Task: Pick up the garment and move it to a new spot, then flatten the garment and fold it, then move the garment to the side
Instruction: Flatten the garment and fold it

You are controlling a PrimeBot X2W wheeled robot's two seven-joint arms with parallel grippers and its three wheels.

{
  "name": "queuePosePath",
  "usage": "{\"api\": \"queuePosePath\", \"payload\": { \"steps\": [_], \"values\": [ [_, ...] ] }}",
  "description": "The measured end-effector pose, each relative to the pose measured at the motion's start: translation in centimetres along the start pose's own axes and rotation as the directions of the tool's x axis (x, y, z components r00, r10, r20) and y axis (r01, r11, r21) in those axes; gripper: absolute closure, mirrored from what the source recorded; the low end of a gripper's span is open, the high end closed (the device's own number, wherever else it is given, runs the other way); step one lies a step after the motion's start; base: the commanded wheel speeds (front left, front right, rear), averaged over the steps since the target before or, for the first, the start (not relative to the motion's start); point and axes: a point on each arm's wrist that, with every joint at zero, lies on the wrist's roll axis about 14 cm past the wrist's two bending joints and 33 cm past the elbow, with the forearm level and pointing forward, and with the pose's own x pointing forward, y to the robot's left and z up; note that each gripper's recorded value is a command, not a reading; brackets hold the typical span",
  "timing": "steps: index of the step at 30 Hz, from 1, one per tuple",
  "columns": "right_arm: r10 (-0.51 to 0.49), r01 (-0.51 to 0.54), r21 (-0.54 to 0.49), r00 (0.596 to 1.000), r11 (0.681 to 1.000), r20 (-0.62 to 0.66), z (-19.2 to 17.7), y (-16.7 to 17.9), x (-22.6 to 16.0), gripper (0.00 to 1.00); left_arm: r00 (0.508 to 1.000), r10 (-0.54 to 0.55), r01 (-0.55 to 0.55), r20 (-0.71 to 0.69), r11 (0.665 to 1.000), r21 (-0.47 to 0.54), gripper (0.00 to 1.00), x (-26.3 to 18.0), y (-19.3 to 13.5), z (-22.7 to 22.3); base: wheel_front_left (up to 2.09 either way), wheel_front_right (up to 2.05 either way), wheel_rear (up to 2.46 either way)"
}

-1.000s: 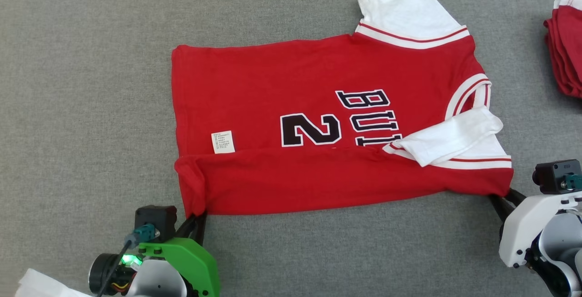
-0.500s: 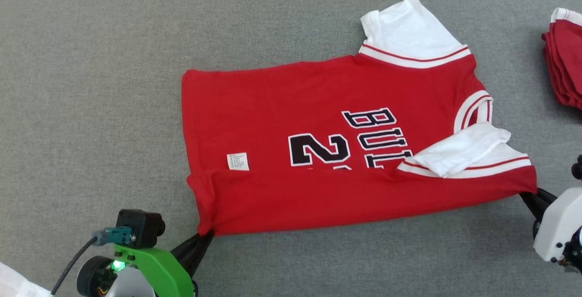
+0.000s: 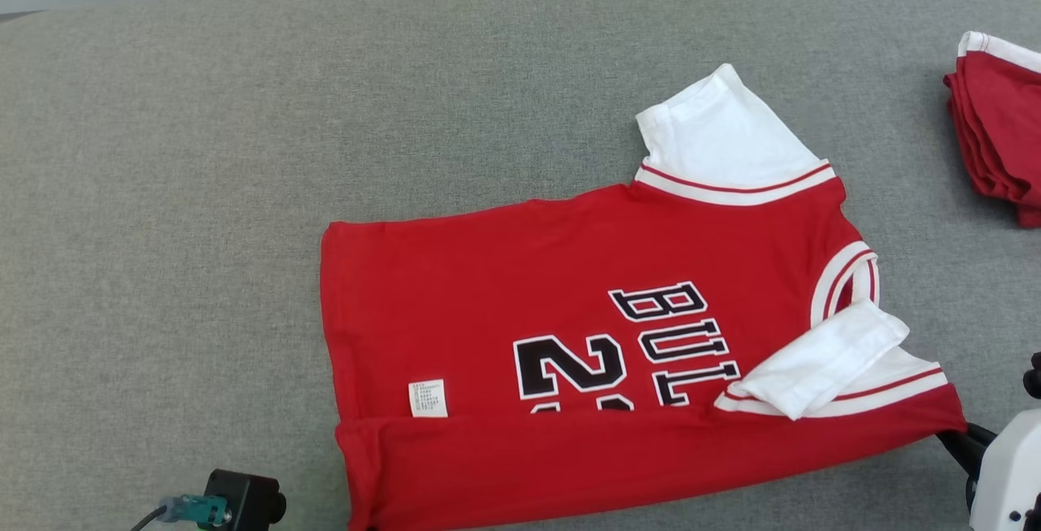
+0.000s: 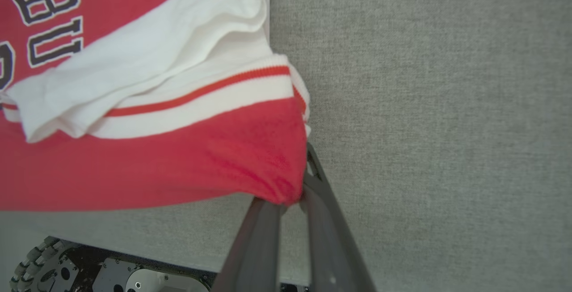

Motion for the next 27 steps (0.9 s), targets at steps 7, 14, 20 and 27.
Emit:
{"api": "queuePosePath", "payload": {
  "steps": [7, 14, 20, 27],
  "values": [
    [-0.022, 0.022, 0.002, 1.000, 1.000, -0.009, -0.2, -0.8, -0.1, 1.00, 0.997, 0.071, -0.071, -0.004, 0.997, -0.001, 0.00, -0.9, 2.2, -0.6, 0.00, 0.00, 0.00],
    [-0.011, 0.012, 0.020, 1.000, 1.000, -0.028, -0.8, -0.4, 0.3, 0.98, 0.995, 0.095, -0.095, -0.004, 0.995, -0.015, 0.00, -1.0, 2.7, -0.9, 0.00, 0.00, 0.00],
    [-0.003, 0.003, -0.003, 1.000, 1.000, -0.024, -0.8, 0.0, 0.1, 0.00, 0.985, 0.163, -0.162, 0.057, 0.987, -0.021, 0.00, -1.4, 3.8, 0.2, 0.00, 0.00, 0.00],
    [-0.012, 0.047, -0.179, 0.982, 0.983, 0.190, 8.4, -0.4, -2.1, 0.00, 0.950, 0.181, -0.196, 0.254, 0.980, 0.035, 0.00, -2.3, 3.5, 7.0, 0.00, 0.00, 0.00]
  ]
}}
